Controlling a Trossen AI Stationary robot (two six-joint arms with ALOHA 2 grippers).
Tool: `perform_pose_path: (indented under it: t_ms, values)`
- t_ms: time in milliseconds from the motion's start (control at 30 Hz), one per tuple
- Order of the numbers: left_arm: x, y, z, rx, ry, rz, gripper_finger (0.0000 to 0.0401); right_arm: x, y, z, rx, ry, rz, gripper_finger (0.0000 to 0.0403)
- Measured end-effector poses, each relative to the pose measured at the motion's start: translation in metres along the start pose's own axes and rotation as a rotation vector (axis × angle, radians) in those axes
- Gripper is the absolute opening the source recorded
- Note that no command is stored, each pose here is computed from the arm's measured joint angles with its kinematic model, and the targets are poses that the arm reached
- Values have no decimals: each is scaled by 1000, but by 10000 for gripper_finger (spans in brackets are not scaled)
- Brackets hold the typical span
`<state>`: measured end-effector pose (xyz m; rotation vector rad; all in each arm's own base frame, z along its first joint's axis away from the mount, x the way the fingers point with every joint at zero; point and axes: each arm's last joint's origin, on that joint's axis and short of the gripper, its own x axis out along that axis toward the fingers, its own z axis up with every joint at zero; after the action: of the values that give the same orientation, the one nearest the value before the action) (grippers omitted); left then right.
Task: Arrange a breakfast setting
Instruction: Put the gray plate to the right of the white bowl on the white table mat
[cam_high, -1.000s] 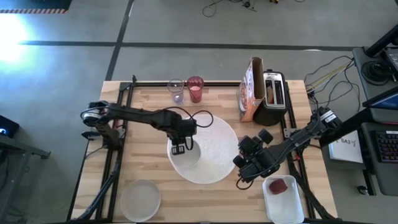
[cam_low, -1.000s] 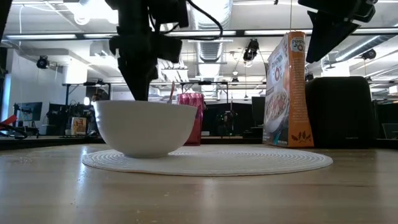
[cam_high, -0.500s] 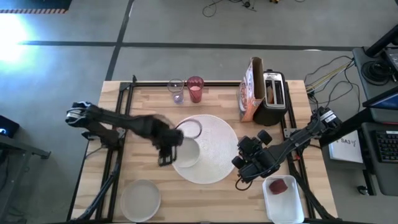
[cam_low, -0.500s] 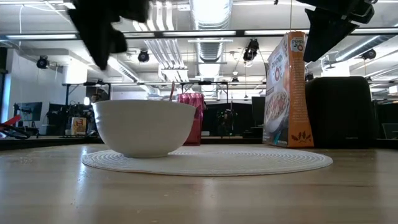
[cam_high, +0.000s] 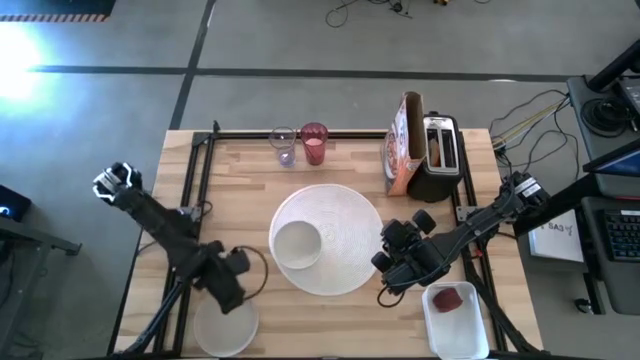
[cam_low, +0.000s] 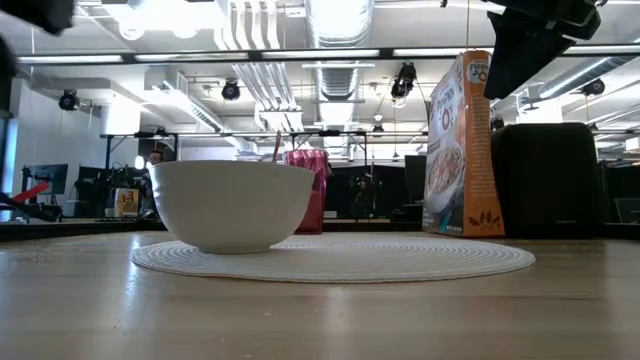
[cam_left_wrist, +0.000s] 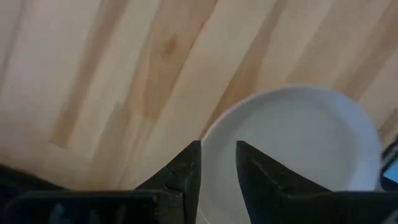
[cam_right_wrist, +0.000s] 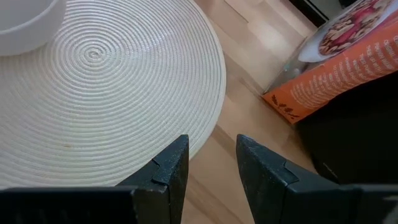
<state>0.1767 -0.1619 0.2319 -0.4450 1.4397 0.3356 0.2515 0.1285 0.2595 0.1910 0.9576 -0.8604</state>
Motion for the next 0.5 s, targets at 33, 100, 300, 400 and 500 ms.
perform_pose_path:
  t_ms: [33, 100, 300, 400, 500]
  values:
    - [4, -2, -5, -5, 4, 7, 83, 0, 0, 0, 1, 0, 1, 123]
    - [11, -5, -13, 1, 6, 6, 83, 0, 0, 0, 4, -1, 4, 123]
    - [36, -6, -26, 37, 21, 98, 87, 0, 2, 1, 14, -4, 16, 123]
    - [49, -3, -27, 51, 30, 133, 91, 0, 2, 1, 16, -5, 18, 123]
    - [58, -3, -28, 64, 26, 107, 93, 0, 2, 1, 16, -5, 19, 123]
